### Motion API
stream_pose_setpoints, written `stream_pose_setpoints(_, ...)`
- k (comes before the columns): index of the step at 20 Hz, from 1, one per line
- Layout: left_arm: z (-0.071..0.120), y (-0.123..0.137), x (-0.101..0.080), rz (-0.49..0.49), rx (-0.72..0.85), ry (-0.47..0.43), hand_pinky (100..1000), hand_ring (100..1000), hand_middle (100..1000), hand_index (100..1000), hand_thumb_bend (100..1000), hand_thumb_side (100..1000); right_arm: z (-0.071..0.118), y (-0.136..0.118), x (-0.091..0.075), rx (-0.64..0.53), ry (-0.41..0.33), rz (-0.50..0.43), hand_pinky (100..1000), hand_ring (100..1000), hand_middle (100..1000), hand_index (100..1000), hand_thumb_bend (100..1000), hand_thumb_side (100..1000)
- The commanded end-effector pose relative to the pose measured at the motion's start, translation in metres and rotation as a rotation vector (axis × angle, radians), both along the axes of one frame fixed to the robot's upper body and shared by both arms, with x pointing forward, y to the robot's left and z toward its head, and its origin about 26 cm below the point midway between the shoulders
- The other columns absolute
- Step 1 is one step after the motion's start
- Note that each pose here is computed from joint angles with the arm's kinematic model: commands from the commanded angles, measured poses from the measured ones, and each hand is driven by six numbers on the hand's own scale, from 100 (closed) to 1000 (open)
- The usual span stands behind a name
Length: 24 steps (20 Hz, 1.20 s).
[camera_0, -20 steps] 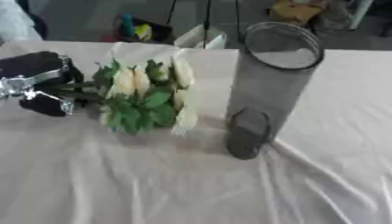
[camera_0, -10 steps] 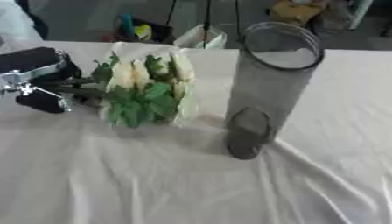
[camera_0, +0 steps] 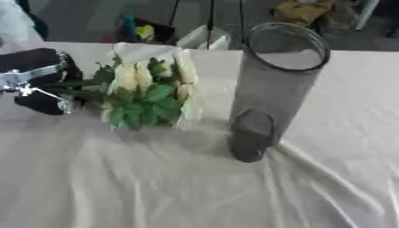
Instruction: Arrange flowers into the vase.
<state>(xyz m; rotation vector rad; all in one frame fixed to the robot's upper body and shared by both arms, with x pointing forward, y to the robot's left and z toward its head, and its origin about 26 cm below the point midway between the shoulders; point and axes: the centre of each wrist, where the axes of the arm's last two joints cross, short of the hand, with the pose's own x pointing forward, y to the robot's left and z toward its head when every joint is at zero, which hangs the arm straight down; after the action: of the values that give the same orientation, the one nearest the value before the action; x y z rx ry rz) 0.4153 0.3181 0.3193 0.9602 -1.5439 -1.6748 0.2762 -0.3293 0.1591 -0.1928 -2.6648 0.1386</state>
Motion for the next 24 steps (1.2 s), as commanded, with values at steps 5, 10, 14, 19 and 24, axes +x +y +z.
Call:
stream_pose_setpoints(5,0.0247,0.0042,-0.0098,-0.008,-0.012,-0.054,100,100,195,396,100,245,0.0093,-0.0018,-0.0020,-0.031,-0.026,-0.001,803,957,304,489,100,992)
stream_pose_setpoints(10,0.0258,0.0043,-0.0108,-0.006,-0.017,-0.061,100,100,201,576,100,251,0.0094,-0.0019,-0.0020,-0.032,-0.026,0.000,803,956,304,489,100,992)
stream_pose_setpoints(14,0.0258,0.0044,-0.0114,-0.005,-0.019,-0.064,100,100,125,654,100,276,0.0095,-0.0020,-0.0019,-0.031,-0.026,0.000,803,956,304,488,100,993)
stream_pose_setpoints(19,0.0251,0.0041,-0.0119,-0.007,-0.031,-0.075,100,100,100,678,100,292,0.0092,-0.0022,-0.0021,-0.028,-0.027,-0.002,803,955,304,488,100,992)
stream_pose_setpoints(24,0.0258,0.0036,-0.0134,-0.012,-0.040,-0.082,100,100,100,699,100,293,0.0088,-0.0020,-0.0022,-0.028,-0.027,-0.003,804,957,304,488,100,992)
